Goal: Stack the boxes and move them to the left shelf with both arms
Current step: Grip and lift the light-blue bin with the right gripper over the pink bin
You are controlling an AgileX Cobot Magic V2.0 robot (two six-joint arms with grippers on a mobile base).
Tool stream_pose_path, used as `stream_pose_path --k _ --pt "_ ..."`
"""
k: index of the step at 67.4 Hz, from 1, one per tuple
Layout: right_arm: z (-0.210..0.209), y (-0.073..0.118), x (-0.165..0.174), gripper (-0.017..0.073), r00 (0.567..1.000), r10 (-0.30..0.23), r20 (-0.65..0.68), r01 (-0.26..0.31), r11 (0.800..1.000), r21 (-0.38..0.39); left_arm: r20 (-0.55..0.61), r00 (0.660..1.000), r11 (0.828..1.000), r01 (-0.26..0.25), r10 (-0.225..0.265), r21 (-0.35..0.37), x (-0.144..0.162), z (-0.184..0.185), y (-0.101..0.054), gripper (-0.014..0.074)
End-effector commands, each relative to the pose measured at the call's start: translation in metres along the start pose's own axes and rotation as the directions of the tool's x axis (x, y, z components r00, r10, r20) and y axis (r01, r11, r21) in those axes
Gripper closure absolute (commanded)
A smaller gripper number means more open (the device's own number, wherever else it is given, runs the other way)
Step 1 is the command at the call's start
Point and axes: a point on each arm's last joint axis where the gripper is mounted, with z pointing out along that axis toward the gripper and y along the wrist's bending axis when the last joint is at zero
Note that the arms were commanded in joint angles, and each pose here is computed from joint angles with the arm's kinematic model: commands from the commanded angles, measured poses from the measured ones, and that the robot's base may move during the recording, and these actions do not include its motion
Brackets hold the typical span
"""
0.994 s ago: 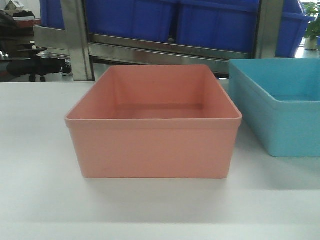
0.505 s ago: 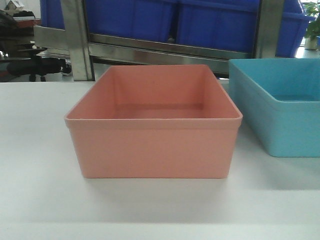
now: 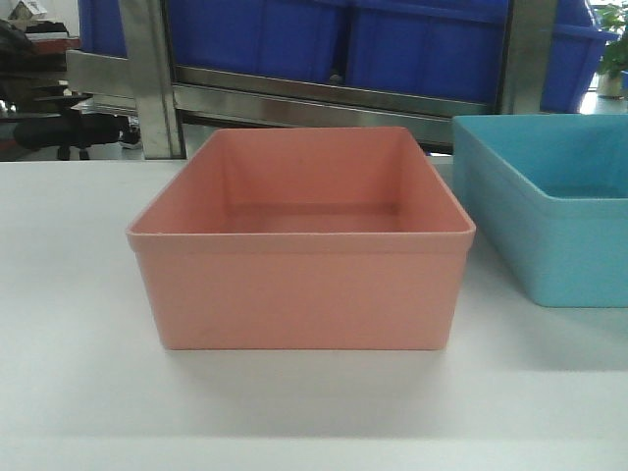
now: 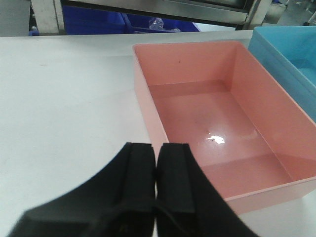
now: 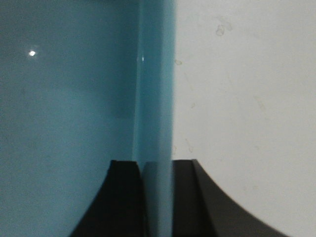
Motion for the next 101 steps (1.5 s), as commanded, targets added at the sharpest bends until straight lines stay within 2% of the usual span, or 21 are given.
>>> stream_pose_path --k 1,5,21,37,48,60,68,76,82,91,96,101 --pt "-0.038 -0.009 -0.023 0.054 0.991 -0.016 0.133 0.009 0.998 0.054 0.12 0.993 1.0 0.0 -0.001 0.009 -0.018 -0.005 -0.002 0.0602" --pt "-0.041 -0.009 -0.024 0.0515 0.991 -0.017 0.132 0.01 0.999 0.054 0.12 0.993 1.0 0.0 -0.001 0.009 -0.018 -0.005 -0.002 0.0602" --pt "-0.069 -0.008 -0.03 0.0525 0.986 -0.009 0.169 0.0 0.999 0.053 0.12 0.993 1.0 0.0 -0.001 0.009 -0.018 -0.005 -0.002 0.0602" --pt "-0.129 -0.003 -0.039 0.0523 0.968 0.025 0.251 -0.031 0.999 0.023 0.119 0.993 1.0 -0.001 -0.001 0.011 -0.018 -0.005 -0.003 0.0602" --pt "-0.179 0.003 -0.042 0.0523 0.942 0.057 0.33 -0.062 0.998 0.006 0.119 0.993 1.0 -0.001 -0.001 0.011 -0.018 -0.005 -0.003 0.0602" --pt "-0.232 0.016 -0.038 0.0523 0.911 0.149 0.384 -0.125 0.988 -0.087 0.119 0.993 1.0 -0.001 -0.001 0.011 -0.018 -0.005 -0.003 0.0602" --pt "-0.259 0.029 -0.033 0.0523 0.886 0.27 0.378 -0.205 0.957 -0.203 0.121 0.993 1.0 -0.001 -0.001 0.011 -0.018 -0.005 -0.003 0.0602" --pt "-0.272 0.047 -0.033 0.0523 0.862 0.375 0.34 -0.281 0.914 -0.294 0.122 0.992 1.0 -0.001 -0.001 0.011 -0.018 -0.005 -0.003 0.0602" --pt "-0.274 0.065 -0.034 0.0523 0.867 0.392 0.308 -0.285 0.897 -0.339 0.127 0.992 1.0 -0.001 -0.001 0.011 -0.018 -0.005 -0.003 0.0602" --pt "-0.277 0.098 -0.037 0.0523 0.892 0.346 0.292 -0.22 0.895 -0.388 0.127 0.992 1.0 -0.001 -0.001 0.011 -0.018 -0.005 -0.003 0.0602" --pt "-0.278 0.112 -0.038 0.0523 0.892 0.367 0.264 -0.234 0.875 -0.424 0.127 0.992 1.0 -0.001 -0.001 0.011 -0.018 -0.005 -0.003 0.0602" --pt "-0.28 0.127 -0.038 0.0523 0.881 0.421 0.216 -0.287 0.838 -0.464 0.127 0.992 1.0 -0.001 -0.001 0.011 -0.018 -0.005 -0.003 0.0602"
